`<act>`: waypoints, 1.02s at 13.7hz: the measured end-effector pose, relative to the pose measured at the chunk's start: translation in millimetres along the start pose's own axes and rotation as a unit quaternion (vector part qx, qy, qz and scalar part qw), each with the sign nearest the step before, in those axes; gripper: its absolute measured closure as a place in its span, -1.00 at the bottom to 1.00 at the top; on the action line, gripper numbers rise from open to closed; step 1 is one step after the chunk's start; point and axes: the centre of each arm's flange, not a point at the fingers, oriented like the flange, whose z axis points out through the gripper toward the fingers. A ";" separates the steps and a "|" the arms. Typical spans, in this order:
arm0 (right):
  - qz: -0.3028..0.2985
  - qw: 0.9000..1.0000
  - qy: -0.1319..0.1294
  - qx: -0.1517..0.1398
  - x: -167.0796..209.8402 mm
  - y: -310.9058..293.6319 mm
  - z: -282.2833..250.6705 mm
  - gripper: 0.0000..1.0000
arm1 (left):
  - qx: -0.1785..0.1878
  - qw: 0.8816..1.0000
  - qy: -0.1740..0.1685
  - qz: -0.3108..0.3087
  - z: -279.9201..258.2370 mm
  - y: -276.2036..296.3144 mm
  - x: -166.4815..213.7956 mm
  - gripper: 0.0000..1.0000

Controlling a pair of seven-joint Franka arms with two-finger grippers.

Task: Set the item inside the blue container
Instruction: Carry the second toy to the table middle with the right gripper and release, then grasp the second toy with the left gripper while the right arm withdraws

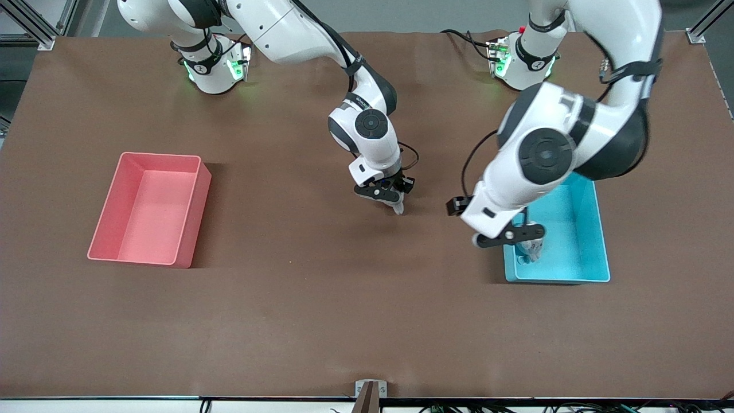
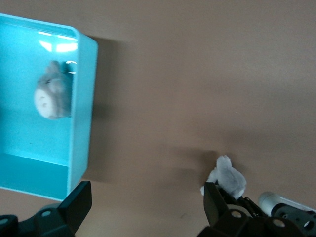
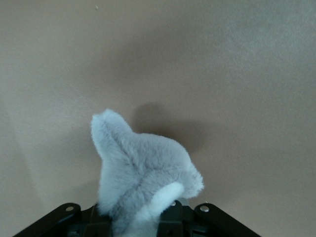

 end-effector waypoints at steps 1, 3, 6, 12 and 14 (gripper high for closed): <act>0.000 1.000 0.000 0.000 0.7 0.3 0.1 0.51 | 0.000 1.000 -0.001 -0.003 10.7 9.3 -0.6 -1.00; 0.000 1.000 0.000 0.000 0.7 0.2 -0.1 0.23 | -0.001 1.000 -0.002 -0.012 28.5 22.0 0.2 -1.00; -0.002 1.000 -0.004 -0.007 -1.9 -2.3 -3.8 -0.42 | 0.003 1.000 -0.008 -0.020 53.8 40.4 -3.3 -1.00; -0.032 0.995 -0.049 -0.082 18.1 4.9 -108.7 -1.00 | 0.019 0.998 -0.023 -0.046 94.2 72.7 -23.3 -1.00; -0.047 0.993 -0.049 -0.097 36.6 22.0 -157.0 -1.00 | 0.019 0.998 -0.022 -0.050 108.9 79.4 -28.0 -1.00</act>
